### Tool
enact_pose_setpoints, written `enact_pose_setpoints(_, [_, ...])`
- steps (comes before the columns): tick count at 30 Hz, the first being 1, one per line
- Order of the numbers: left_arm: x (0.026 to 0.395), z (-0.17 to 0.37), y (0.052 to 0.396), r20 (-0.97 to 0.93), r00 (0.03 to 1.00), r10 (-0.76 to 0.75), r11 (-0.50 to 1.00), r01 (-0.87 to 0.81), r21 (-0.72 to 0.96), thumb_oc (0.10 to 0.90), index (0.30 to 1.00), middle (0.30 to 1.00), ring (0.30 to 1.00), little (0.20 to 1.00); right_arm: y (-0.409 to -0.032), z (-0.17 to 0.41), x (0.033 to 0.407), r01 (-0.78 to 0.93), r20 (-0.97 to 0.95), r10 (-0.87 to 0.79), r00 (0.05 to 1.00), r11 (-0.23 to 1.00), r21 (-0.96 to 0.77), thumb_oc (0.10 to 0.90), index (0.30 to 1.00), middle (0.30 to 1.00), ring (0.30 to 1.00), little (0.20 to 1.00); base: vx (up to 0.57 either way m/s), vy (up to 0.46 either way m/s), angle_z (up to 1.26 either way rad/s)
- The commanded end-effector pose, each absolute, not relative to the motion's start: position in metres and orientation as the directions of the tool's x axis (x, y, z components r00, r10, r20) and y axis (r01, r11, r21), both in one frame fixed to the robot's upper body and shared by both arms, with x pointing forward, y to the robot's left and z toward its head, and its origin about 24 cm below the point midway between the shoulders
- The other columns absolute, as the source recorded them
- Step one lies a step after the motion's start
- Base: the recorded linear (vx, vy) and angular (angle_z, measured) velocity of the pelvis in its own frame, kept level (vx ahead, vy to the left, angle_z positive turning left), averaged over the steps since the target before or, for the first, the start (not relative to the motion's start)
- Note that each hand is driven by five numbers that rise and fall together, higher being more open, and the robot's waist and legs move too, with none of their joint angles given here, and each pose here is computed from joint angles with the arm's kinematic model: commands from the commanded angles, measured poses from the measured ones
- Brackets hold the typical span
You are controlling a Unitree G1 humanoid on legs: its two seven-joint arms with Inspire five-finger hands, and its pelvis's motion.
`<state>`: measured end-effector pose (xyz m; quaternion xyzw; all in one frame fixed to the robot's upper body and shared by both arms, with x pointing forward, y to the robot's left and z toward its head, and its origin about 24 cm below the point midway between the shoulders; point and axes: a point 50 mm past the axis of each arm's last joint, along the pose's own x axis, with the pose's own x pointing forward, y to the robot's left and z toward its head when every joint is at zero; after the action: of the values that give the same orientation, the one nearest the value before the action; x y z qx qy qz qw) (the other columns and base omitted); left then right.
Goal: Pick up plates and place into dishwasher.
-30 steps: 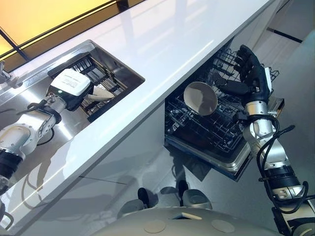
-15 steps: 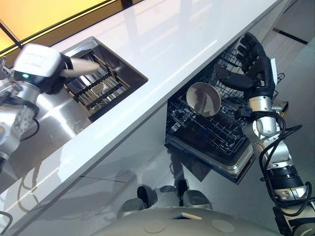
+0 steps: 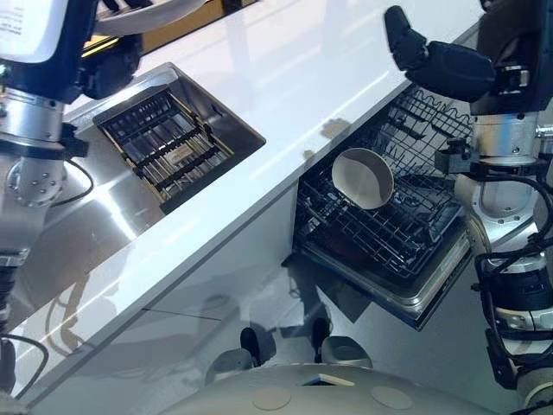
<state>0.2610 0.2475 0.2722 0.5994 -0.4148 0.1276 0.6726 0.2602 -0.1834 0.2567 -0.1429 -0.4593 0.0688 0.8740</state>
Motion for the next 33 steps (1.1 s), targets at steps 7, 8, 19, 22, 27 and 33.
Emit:
enact_pose_setpoints(7, [0.265,0.305,0.204,0.74,0.508,-0.441,0.413,-0.617,0.67,0.1,0.3,0.3,0.3,0.2,-0.14,0.281,0.251,-0.172,0.771,0.472,0.427,0.88,-0.443,0.8,0.9,0.9,0.9,0.9,0.0,-0.015,0.0])
enact_pose_setpoints(8, [0.265,0.304,0.2,0.731,0.51,-0.452,0.413,-0.607,0.679,0.1,0.3,0.3,0.3,0.2,-0.139,0.281,0.251,-0.16,0.77,0.477,0.423,0.876,-0.454,0.8,0.9,0.9,0.9,0.9,0.0,-0.024,0.06])
enact_pose_setpoints(19, [0.267,0.299,0.183,0.665,0.524,-0.532,0.411,-0.527,0.744,0.1,0.3,0.3,0.3,0.2,-0.14,0.282,0.265,-0.057,0.699,0.517,0.494,0.822,-0.567,0.8,0.9,0.9,0.9,0.9,0.0,-0.004,0.02])
enact_pose_setpoints(22, [0.267,0.297,0.183,0.652,0.529,-0.544,0.407,-0.513,0.756,0.1,0.3,0.3,0.3,0.2,-0.144,0.282,0.269,-0.052,0.673,0.522,0.524,0.809,-0.586,0.8,0.9,0.9,0.9,0.9,0.0,0.0,0.0])
enact_pose_setpoints(27, [0.267,0.295,0.183,0.64,0.529,-0.557,0.404,-0.501,0.765,0.1,0.3,0.3,0.3,0.2,-0.142,0.267,0.276,-0.169,0.465,0.665,0.585,0.661,-0.732,0.8,0.9,0.9,0.9,0.9,0.0,0.0,0.0])
enact_pose_setpoints(33, [0.267,0.295,0.182,0.624,0.531,-0.573,0.405,-0.479,0.779,0.1,0.3,0.3,0.3,0.2,-0.139,0.269,0.278,-0.218,0.361,0.74,0.568,0.558,-0.801,0.8,0.9,0.9,0.9,0.9,0.0,0.0,0.0])
